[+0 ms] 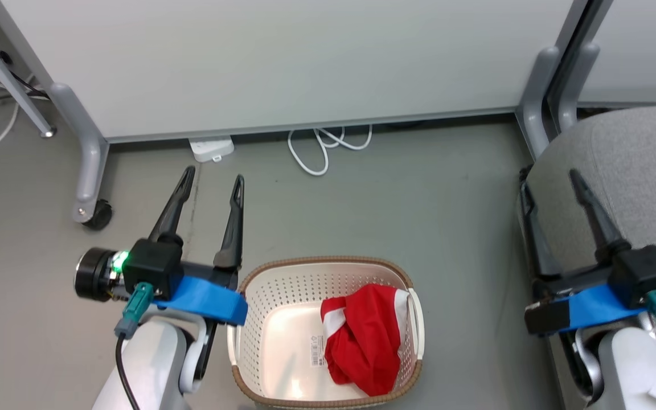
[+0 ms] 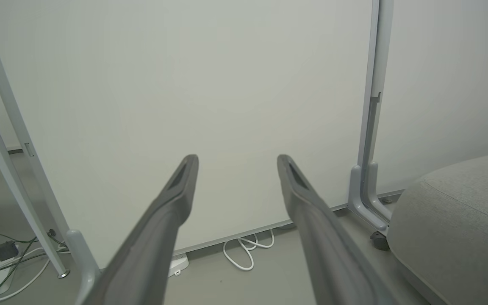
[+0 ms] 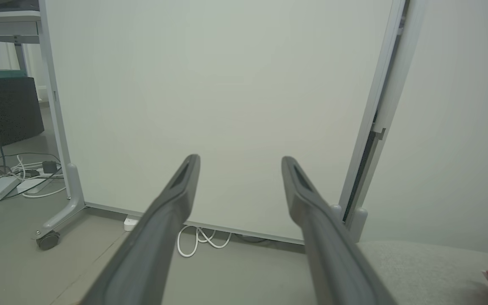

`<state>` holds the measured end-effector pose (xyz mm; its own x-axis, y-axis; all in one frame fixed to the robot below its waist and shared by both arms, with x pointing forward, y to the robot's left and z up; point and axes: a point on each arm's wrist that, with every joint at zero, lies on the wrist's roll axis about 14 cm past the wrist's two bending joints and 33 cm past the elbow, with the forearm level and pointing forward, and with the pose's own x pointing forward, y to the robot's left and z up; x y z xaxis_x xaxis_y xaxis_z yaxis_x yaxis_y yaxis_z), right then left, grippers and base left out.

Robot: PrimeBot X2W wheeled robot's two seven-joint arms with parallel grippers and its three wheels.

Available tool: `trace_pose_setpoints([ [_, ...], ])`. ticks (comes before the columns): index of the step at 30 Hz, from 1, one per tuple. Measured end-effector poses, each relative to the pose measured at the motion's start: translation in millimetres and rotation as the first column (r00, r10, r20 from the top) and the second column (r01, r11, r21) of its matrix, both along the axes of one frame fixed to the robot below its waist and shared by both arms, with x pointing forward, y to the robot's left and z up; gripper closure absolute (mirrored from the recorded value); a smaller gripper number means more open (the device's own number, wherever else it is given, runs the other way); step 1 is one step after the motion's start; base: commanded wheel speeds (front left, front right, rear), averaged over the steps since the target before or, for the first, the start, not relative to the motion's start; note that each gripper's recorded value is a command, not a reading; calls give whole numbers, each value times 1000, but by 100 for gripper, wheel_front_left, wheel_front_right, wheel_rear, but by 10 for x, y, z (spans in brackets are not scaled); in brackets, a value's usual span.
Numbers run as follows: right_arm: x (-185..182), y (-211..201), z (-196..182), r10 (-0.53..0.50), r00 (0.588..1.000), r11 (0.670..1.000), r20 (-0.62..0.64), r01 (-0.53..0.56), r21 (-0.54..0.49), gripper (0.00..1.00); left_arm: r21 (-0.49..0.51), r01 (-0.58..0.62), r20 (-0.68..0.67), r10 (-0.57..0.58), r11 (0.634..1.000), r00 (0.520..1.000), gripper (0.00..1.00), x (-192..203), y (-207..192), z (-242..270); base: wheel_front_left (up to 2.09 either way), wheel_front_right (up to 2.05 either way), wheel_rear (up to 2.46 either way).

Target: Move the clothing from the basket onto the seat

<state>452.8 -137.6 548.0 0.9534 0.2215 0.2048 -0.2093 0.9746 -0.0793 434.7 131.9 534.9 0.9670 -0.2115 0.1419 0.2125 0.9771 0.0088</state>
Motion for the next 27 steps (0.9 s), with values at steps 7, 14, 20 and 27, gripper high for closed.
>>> trace_pose_setpoints([
  [7, -275, 142, -100, 33, 999, 999, -41, -32, 31, 0, 4, -39, -12, 39, 999, 999, 0, -314, 162, -50, 0, 0, 0],
  [14, -537, 44, -189, 1, 997, 998, -73, 3, 59, 0, -8, -52, -16, 52, 999, 999, 0, -562, 189, -81, 0, 0, 0],
  [20, -674, -70, -268, -33, 995, 997, -96, 40, 71, 0, -13, -53, -19, 52, 999, 998, 0, -635, 187, -100, 0, 0, 0],
  [27, -734, -152, -302, -56, 992, 993, -110, 66, 96, 0, -17, -54, -21, 54, 998, 998, 0, -648, 183, -110, 0, 0, 0],
])
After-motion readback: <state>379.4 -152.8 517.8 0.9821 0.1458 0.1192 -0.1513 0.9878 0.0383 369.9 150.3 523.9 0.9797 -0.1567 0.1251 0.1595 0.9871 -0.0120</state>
